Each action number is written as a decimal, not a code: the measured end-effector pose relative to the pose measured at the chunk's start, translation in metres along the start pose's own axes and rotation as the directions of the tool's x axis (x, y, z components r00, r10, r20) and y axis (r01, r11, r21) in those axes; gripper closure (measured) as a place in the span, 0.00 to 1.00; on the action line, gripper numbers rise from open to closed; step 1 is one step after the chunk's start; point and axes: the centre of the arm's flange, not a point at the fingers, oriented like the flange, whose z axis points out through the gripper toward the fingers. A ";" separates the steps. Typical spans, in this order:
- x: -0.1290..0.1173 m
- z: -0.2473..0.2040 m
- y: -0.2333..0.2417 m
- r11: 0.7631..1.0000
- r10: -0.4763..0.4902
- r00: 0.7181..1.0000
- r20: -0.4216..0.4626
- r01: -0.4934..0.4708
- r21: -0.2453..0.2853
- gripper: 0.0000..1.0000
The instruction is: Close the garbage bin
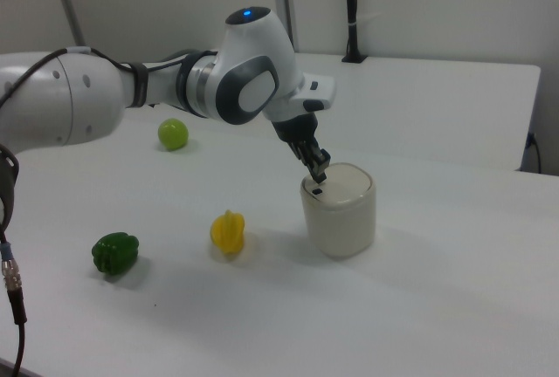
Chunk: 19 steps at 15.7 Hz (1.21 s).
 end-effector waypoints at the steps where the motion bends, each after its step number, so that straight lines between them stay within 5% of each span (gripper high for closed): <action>1: 0.001 -0.006 0.000 1.000 0.002 1.000 -0.008 -0.002 0.005 0.88; 7: -0.010 -0.058 -0.002 1.000 -0.003 0.999 0.054 0.003 0.003 0.80; 19: -0.091 -0.137 -0.072 0.981 -0.193 0.946 0.260 0.195 0.020 0.71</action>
